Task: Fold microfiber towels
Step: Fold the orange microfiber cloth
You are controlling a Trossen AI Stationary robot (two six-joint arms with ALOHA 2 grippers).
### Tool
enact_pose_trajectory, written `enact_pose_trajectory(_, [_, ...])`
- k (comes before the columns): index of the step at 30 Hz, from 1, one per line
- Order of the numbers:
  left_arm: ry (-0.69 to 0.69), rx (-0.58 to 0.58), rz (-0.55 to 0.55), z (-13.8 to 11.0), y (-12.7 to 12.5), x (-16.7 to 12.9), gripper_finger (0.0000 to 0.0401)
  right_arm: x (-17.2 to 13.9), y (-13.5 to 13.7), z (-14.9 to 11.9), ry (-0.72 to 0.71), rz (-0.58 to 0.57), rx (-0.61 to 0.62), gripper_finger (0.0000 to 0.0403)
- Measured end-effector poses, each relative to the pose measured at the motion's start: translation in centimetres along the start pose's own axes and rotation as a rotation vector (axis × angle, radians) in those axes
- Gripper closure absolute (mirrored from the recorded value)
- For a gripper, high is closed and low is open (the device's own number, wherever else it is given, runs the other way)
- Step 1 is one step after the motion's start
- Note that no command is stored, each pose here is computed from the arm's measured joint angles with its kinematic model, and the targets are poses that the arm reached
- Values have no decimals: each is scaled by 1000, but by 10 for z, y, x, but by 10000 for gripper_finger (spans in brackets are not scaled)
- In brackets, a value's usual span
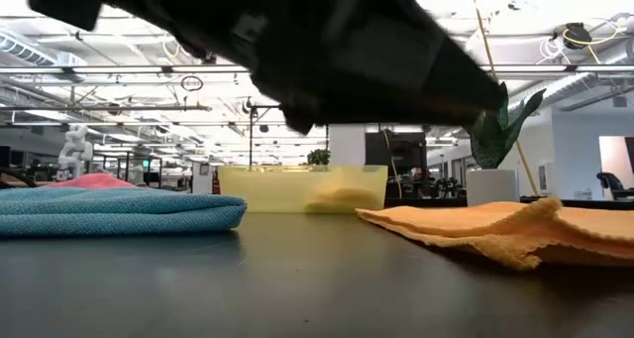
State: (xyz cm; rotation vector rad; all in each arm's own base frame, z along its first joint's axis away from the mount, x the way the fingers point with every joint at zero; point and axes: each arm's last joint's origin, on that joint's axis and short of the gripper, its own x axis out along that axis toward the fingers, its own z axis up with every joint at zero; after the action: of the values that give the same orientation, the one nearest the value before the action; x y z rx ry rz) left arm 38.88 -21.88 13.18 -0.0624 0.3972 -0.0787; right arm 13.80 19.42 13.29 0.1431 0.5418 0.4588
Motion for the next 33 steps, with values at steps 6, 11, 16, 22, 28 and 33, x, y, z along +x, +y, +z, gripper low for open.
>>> enact_pose_trajectory(6, [-61, 383, -71, 6, -23, -7, 296, 4, 18, -4, -44, -15, -24, 403])
enact_pose_trajectory(11, [62, 447, -90, 22, -38, -7, 247, 4, 22, -2, -61, -3, -18, 403])
enact_pose_trajectory(16, [219, 499, -72, 22, -41, 4, 186, 5, 21, -1, -71, -18, -17, 403])
enact_pose_trajectory(22, [324, 563, -62, 12, -38, 25, 171, 5, 20, -1, -78, -31, -21, 403])
enact_pose_trajectory(28, [388, 542, -40, 9, -26, 31, 210, 4, 20, -2, -71, -30, -22, 403])
enact_pose_trajectory(33, [413, 511, -25, 8, -19, 34, 264, 4, 20, -2, -70, -30, -21, 403])
